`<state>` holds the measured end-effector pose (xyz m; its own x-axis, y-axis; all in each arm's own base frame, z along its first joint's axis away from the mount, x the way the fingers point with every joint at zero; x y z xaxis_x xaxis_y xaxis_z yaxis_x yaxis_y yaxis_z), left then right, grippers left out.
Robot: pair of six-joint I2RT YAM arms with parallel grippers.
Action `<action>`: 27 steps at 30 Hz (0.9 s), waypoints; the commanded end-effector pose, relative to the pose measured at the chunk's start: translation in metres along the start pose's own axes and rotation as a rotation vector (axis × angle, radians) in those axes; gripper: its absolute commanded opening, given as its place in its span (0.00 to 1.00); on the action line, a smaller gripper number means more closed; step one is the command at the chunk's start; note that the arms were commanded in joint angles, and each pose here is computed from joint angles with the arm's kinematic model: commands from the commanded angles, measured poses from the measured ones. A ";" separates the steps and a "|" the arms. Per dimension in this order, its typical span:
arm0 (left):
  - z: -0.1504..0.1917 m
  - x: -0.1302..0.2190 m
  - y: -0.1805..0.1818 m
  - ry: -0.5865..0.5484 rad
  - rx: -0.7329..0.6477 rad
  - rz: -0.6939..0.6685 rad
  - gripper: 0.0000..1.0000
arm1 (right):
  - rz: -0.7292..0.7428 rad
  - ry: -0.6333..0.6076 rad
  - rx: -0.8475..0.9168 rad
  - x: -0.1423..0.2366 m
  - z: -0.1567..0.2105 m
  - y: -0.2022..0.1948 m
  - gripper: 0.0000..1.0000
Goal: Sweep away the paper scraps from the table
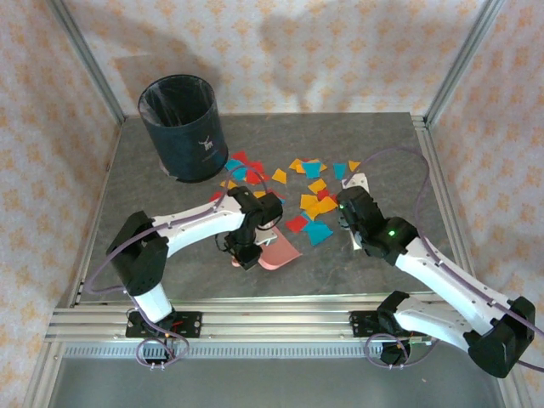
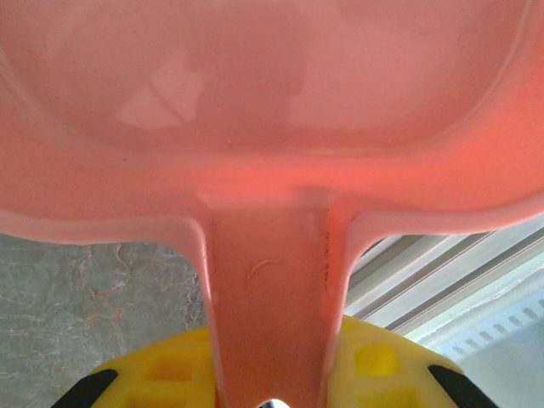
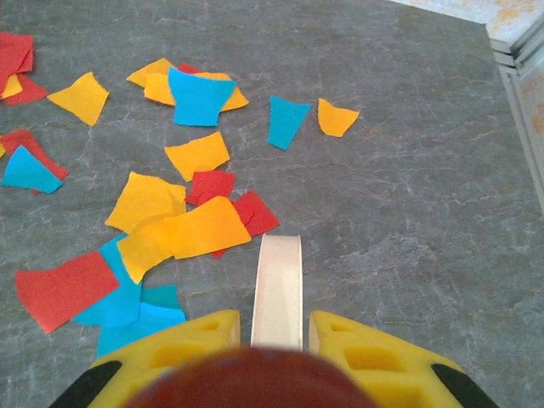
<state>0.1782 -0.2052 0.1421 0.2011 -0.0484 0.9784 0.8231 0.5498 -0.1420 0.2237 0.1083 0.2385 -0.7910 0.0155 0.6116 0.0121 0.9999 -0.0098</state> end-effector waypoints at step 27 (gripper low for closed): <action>-0.039 -0.014 -0.004 0.059 -0.013 0.057 0.00 | -0.269 0.163 0.071 -0.025 0.020 0.067 0.00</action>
<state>0.1920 -0.2359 0.1203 0.2734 -0.0653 0.9597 0.8161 0.5438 -0.1955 0.2327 0.1637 0.2029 -0.6734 -0.1903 0.7143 -0.1925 0.9781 0.0791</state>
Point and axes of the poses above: each hand's point on the last joint's axis, 136 mm out from that joint toward the fingers, its own x axis back along the fingers, its own y axis along the line the jaws close on, z = x × y, the point moved 6 cm from there along x, back along the fingers, and after that the axes turned 12 degrees about -x, right-handed, at the moved point
